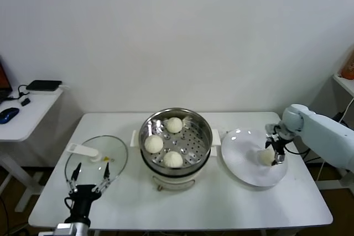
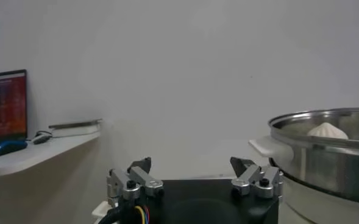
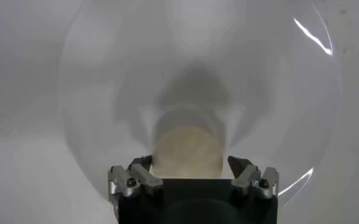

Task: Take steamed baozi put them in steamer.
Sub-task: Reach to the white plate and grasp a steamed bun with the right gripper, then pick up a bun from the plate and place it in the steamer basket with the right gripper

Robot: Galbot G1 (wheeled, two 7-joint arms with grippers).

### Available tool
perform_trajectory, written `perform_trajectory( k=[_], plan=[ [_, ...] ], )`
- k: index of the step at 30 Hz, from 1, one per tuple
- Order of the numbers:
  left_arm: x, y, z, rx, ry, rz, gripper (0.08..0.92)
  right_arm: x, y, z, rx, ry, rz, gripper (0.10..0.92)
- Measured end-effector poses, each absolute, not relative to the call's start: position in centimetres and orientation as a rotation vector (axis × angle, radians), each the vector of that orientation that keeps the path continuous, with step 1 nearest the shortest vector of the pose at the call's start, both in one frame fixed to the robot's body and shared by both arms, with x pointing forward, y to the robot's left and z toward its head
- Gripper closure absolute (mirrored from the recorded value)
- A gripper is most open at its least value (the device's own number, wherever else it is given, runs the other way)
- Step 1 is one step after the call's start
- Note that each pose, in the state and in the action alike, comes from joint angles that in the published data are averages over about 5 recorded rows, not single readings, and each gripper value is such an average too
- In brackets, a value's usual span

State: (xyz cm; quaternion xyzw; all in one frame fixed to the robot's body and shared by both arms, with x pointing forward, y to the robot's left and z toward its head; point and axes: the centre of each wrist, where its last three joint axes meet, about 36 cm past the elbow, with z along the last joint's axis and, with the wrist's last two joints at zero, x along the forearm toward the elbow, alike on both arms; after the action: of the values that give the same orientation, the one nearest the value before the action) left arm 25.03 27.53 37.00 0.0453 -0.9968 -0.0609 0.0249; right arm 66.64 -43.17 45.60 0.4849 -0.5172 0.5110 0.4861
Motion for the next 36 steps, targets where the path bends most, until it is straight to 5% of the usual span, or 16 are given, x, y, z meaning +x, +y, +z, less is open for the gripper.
perform_trajectory(
  k=[12, 24, 36],
  plan=[
    [25.1, 27.5, 37.0, 0.141, -3.083, -0.189, 0.177, 66.8, -43.3, 45.9, 1.180, -1.263, 1.238, 0.362],
    [25.1, 27.6, 36.9, 0.143, -3.082, -0.190, 0.177, 67.4, -43.0, 48.5, 1.182, -1.299, 1.242, 0.361],
    [25.1, 27.2, 36.9, 0.123, -3.086, -0.180, 0.177, 69.2, -39.4, 57.3, 1.225, -1.416, 1.232, 0.361]
  ],
)
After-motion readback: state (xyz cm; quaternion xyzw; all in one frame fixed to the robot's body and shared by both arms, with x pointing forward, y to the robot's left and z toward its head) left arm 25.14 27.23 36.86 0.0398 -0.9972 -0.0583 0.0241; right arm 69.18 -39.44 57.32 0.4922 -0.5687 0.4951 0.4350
